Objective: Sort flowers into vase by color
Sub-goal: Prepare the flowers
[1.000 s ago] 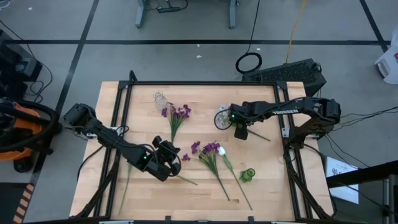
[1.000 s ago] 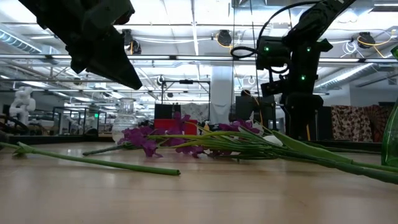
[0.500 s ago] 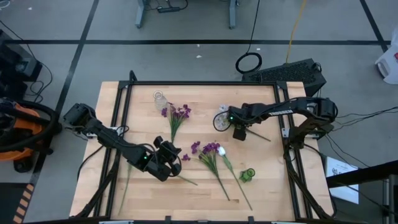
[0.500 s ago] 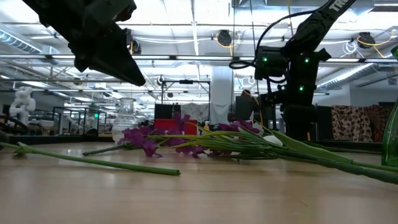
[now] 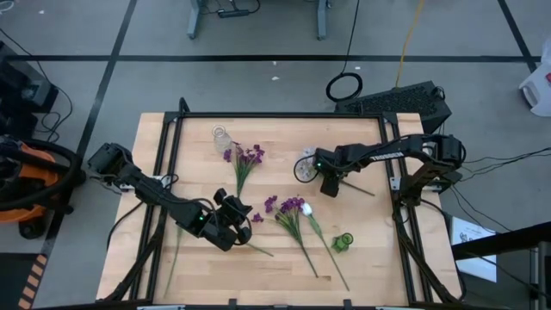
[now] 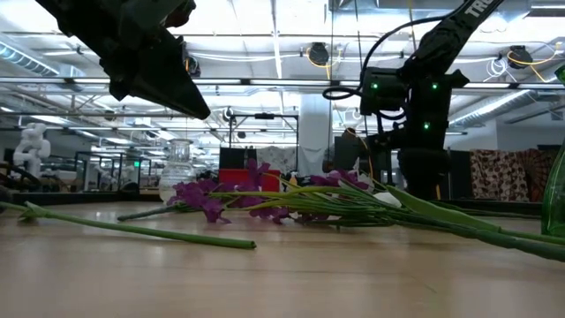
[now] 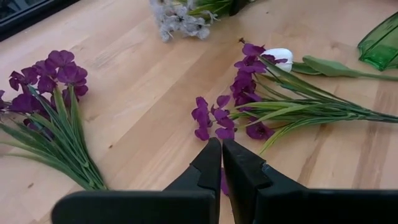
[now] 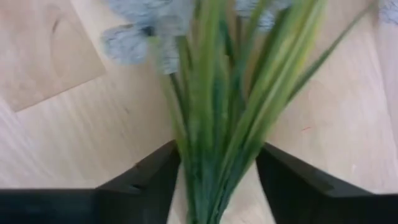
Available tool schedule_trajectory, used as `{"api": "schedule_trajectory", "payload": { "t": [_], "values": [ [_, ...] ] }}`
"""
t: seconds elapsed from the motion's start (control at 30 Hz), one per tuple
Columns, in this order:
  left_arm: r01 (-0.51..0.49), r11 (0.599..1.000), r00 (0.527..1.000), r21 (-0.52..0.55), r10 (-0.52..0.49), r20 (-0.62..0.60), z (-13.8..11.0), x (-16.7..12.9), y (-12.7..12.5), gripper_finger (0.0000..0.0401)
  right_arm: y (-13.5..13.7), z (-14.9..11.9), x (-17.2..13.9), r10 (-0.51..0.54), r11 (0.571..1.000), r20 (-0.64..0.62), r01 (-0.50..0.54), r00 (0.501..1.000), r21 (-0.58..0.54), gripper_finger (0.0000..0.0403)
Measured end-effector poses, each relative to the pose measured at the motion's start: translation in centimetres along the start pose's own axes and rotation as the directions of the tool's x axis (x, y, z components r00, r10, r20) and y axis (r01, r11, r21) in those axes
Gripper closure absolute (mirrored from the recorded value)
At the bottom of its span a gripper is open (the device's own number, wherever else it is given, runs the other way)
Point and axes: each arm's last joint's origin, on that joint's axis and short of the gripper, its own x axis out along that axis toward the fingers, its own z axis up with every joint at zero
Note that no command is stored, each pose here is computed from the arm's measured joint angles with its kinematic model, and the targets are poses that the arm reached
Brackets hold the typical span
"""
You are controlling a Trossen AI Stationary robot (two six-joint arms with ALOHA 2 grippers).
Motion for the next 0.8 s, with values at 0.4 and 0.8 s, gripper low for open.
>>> {"api": "schedule_trajectory", "payload": {
  "t": [0.4, 0.8],
  "values": [
    [0.0, 1.0, 1.0, 0.001, 0.0, 0.0, 0.0, 0.0, 0.0, 0.0377, -0.1, 0.0, -0.1, -0.001, 1.0, 0.009, 0.001, 1.0, 0.02, 0.0362],
    [0.025, 0.999, 1.0, -0.023, -0.025, 0.013, 0.3, 0.0, -0.2, 0.0377, 0.1, 0.4, -3.0, 0.114, 0.987, 0.131, -0.127, 0.985, 0.098, 0.0395]
  ]
}}
